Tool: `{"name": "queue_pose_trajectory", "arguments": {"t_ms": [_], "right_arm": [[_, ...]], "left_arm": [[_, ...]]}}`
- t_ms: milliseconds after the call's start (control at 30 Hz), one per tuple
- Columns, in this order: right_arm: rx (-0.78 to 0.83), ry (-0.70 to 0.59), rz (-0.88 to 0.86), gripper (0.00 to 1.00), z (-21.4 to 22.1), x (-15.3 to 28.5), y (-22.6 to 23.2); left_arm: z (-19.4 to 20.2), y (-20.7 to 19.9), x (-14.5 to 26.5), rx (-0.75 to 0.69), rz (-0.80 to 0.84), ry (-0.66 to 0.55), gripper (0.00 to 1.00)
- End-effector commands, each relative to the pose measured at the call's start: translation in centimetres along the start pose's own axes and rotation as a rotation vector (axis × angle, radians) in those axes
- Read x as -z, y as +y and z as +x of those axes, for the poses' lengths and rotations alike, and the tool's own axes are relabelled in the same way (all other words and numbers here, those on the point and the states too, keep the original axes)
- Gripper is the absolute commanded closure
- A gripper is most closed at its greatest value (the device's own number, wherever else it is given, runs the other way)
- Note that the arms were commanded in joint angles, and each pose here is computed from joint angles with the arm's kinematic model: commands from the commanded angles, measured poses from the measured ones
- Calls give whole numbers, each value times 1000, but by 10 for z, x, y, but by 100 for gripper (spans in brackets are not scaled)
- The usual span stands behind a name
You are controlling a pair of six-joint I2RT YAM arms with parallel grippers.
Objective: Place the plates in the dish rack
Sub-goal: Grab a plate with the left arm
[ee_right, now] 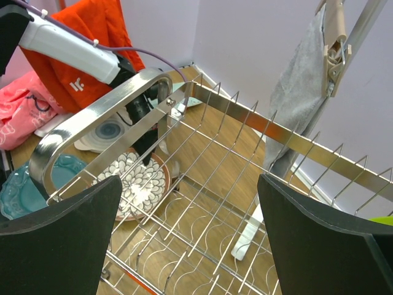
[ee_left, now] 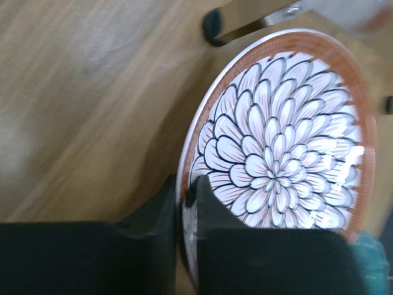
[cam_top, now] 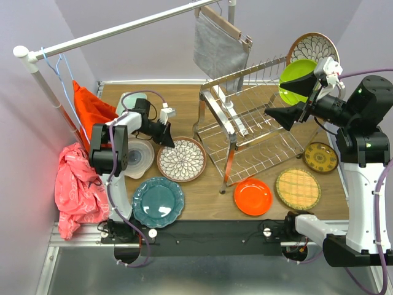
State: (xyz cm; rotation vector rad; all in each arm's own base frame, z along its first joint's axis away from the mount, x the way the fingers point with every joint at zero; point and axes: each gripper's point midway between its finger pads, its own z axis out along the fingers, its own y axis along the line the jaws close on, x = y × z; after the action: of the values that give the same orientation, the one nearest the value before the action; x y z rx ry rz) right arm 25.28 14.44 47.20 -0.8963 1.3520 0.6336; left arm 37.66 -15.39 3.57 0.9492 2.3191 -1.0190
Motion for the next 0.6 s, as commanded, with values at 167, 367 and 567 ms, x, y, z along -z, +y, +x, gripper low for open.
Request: {"name": "queue_pose_trajectory", "arguments": {"t_ms": [167, 367, 567], "right_arm": [[31, -15, 27, 0, -8, 3, -3], [32, -20, 23, 0, -10, 4, -1], [32, -28, 15, 0, -12, 4, 2]], "left_arm": [[-16, 2, 15, -36, -19, -35, 100], [-34, -11, 38, -81, -76, -82, 100], [-47, -18, 62, -108, -162, -105, 100]]}}
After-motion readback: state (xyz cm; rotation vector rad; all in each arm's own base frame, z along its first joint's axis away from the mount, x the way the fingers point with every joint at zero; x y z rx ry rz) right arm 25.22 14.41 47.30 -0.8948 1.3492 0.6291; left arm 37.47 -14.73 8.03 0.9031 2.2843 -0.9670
